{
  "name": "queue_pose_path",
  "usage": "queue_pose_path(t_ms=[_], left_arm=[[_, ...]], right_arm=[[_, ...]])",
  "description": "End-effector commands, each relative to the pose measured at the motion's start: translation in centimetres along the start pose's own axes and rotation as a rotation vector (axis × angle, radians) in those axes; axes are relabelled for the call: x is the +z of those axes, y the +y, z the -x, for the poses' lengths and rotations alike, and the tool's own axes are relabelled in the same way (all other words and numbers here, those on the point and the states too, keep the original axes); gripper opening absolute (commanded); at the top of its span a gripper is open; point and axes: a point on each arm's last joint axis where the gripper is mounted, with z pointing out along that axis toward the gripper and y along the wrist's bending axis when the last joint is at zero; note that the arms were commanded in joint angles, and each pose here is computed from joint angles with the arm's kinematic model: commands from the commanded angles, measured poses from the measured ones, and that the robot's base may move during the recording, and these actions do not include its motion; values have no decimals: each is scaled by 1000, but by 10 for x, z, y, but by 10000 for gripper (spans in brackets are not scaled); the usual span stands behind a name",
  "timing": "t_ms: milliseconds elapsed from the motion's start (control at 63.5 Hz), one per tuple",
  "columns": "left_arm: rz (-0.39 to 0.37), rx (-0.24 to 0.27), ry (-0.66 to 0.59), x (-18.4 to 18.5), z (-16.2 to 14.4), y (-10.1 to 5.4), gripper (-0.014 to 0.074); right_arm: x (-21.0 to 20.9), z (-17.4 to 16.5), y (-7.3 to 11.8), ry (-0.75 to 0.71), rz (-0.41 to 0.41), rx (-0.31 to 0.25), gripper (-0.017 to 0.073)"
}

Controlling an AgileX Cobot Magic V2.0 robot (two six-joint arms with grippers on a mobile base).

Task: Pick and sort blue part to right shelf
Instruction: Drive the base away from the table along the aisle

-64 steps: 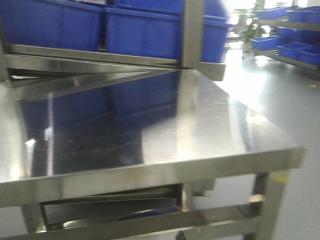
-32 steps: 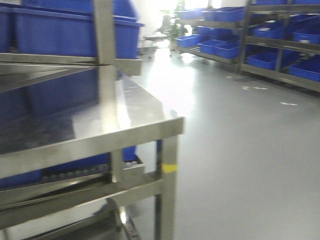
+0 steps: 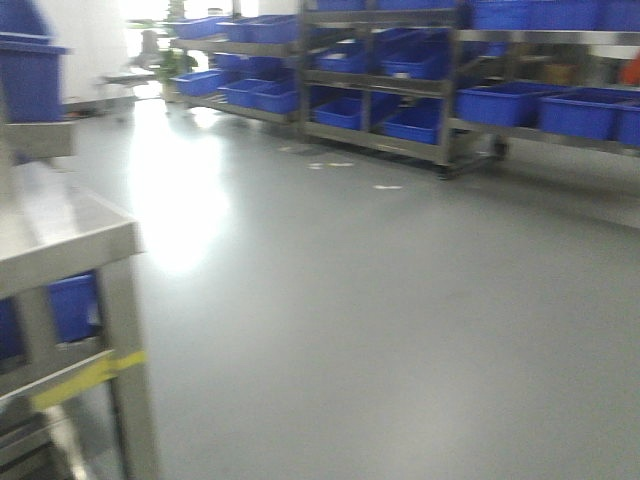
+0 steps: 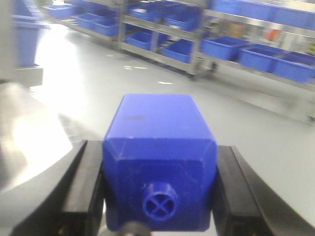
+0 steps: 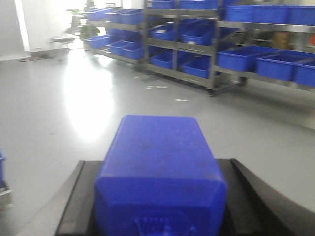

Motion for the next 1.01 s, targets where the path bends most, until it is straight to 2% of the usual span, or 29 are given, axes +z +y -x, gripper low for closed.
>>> queue_pose_path(t_ms=[0, 991], left_arm=[[10, -1, -112, -2, 17, 0, 386], [10, -1, -112, -2, 17, 0, 386]], right_arm=[[-1, 19, 0, -123, -4, -14, 425], [-1, 19, 0, -124, -4, -14, 425]])
